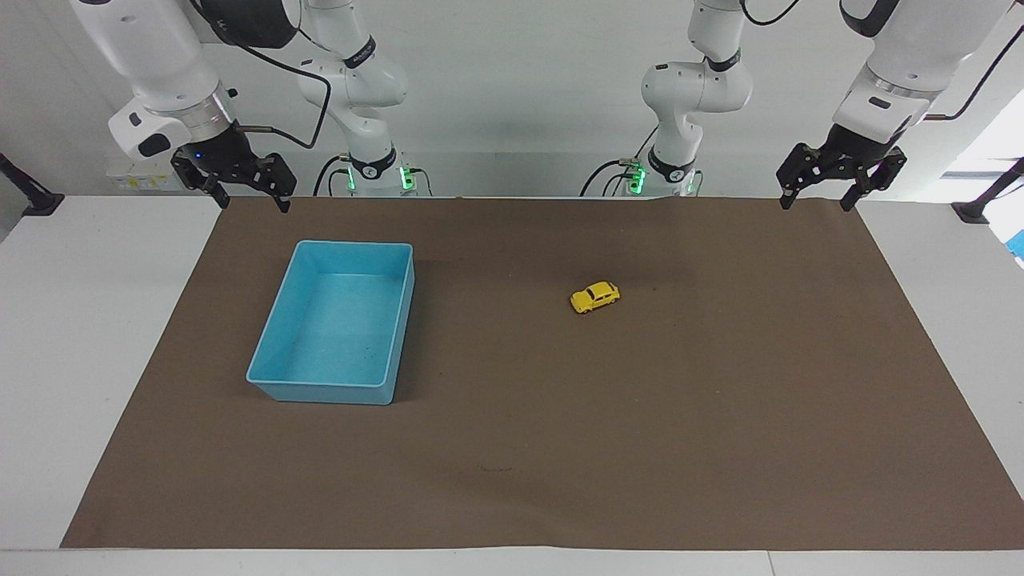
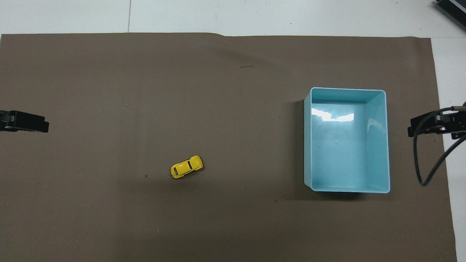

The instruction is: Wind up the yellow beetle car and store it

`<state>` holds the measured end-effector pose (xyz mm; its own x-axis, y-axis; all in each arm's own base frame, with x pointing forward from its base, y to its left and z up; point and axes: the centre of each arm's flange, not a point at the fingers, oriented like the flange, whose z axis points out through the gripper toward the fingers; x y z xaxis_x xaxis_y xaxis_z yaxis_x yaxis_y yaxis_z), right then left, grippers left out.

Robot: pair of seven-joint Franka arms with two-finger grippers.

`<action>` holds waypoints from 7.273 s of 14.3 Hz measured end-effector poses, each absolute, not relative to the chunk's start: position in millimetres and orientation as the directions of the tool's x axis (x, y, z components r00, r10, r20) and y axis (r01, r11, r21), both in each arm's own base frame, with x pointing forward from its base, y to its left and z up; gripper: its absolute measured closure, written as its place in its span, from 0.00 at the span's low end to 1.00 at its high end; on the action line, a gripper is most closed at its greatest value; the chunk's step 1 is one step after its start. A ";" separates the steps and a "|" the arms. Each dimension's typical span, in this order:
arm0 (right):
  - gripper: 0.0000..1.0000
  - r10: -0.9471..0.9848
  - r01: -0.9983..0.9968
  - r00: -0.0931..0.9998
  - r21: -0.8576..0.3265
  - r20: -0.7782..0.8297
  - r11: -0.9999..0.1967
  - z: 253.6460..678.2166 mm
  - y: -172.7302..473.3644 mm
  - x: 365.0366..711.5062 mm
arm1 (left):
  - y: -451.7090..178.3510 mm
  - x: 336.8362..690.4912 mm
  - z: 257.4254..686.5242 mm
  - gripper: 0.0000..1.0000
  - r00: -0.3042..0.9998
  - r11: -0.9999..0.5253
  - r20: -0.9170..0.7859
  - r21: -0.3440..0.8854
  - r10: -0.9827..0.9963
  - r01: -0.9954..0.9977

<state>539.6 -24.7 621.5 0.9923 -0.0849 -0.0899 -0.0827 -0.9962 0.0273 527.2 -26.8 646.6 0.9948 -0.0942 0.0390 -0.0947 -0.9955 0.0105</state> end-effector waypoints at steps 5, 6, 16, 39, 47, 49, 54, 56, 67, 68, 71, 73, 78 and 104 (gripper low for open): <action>0.00 -0.085 -0.083 0.992 0.027 -0.090 -0.996 621.5 -24.7 539.6 | -26.8 527.1 644.1 0.00 0.996 -0.997 0.033 0.011 -0.082 -0.082; 0.00 -0.085 -0.083 0.992 0.027 -0.090 -0.996 621.5 -24.7 539.6 | -26.9 527.1 642.9 0.00 0.997 -0.998 0.030 0.012 -0.069 -0.069; 0.00 -0.085 -0.083 0.992 0.027 -0.090 -0.996 621.5 -24.7 539.6 | -24.9 525.7 619.3 0.00 0.976 -0.977 -0.025 0.006 0.215 0.215; 0.00 -0.085 -0.083 0.992 0.027 -0.090 -0.996 621.4 -24.7 539.6 | -103.0 527.7 545.4 0.00 0.095 -0.095 -0.040 -0.011 0.995 0.995; 0.00 -0.085 -0.083 0.992 0.027 -0.090 -0.996 621.4 -24.7 539.6 | -181.1 511.1 453.0 0.00 -0.139 0.138 -0.040 -0.028 0.989 0.990; 0.00 -0.085 -0.083 0.992 0.027 -0.090 -0.996 621.4 -24.7 539.6 | -209.9 507.1 424.1 0.00 -0.178 0.177 -0.040 -0.038 0.983 0.984; 0.00 -0.085 -0.083 0.992 0.027 -0.090 -0.996 621.4 -24.7 539.6 | -261.9 478.3 366.3 0.00 -0.217 0.216 -0.050 -0.016 0.975 0.976; 0.00 -0.085 -0.083 0.992 0.027 -0.090 -0.996 621.4 -24.7 539.6 | -267.1 471.1 354.6 0.00 -0.291 0.292 -0.070 0.004 0.954 0.956; 0.00 -0.085 -0.083 0.992 0.027 -0.090 -0.996 621.4 -24.7 539.6 | -287.4 442.4 304.5 0.00 -0.353 0.355 -0.078 0.012 0.932 0.935; 0.00 -0.085 -0.083 0.992 0.027 -0.090 -0.996 621.4 -24.7 539.6 | -288.8 440.9 302.5 0.00 -0.350 0.352 -0.074 0.010 0.934 0.936; 0.00 -0.085 -0.083 0.992 0.027 -0.090 -0.996 621.4 -24.7 539.6 | -287.6 441.7 301.5 0.00 -0.353 0.354 -0.073 0.009 0.933 0.935; 0.00 -0.085 -0.083 0.992 0.027 -0.090 -0.996 621.4 -24.7 539.6 | -286.0 442.5 301.3 0.06 -0.356 0.357 -0.071 0.009 0.932 0.934; 0.00 -0.085 -0.083 0.992 0.027 -0.090 -0.996 621.4 -24.7 539.6 | -285.7 441.7 300.2 0.51 -0.292 0.293 -0.065 0.009 0.954 0.956; 0.00 -0.085 -0.083 0.992 0.027 -0.090 -0.996 621.4 -24.7 539.6 | -145.5 470.7 300.2 0.55 -0.299 0.297 -0.004 -0.109 0.954 0.949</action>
<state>539.6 -24.7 621.4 0.9923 -0.0849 -0.0899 -0.0827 -0.9962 0.0273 470.7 -145.5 300.2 -0.2993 0.9542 -0.0038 0.9486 0.2971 -0.1090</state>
